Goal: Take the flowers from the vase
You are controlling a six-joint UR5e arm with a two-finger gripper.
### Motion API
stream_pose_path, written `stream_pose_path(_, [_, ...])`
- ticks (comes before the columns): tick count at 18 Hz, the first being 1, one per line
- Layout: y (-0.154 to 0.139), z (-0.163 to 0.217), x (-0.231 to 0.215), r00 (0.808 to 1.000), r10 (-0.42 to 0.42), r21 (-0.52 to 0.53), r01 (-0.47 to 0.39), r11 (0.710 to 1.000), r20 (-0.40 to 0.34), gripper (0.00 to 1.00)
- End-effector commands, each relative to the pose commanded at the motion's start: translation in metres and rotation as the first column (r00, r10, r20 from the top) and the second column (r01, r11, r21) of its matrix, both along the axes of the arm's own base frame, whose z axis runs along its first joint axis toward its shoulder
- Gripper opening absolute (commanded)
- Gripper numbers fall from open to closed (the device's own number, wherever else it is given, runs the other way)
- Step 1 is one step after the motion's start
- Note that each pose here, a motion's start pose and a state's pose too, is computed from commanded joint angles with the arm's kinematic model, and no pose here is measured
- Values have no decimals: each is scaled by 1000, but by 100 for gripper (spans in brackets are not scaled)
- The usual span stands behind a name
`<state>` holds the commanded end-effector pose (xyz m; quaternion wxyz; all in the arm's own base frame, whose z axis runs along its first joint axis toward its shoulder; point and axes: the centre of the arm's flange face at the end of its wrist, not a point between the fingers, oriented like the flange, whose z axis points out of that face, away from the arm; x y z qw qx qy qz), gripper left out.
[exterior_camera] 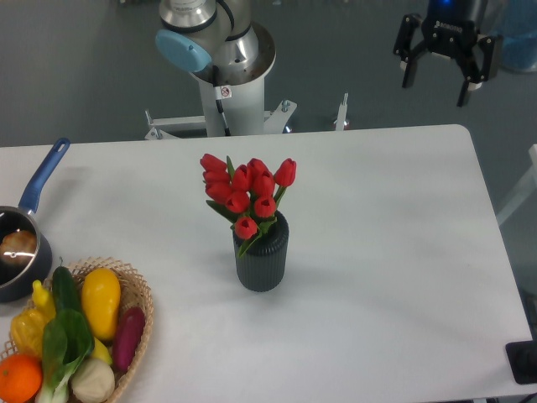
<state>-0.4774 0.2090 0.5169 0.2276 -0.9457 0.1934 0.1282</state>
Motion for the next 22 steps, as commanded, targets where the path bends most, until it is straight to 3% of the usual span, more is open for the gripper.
stream_pose_path(11, [-3, -1, -6, 1000, 9, 50, -8, 999, -20, 100])
stream_pose_path(22, [7, -16, -5, 1000, -14, 96, 12, 995, 16, 100])
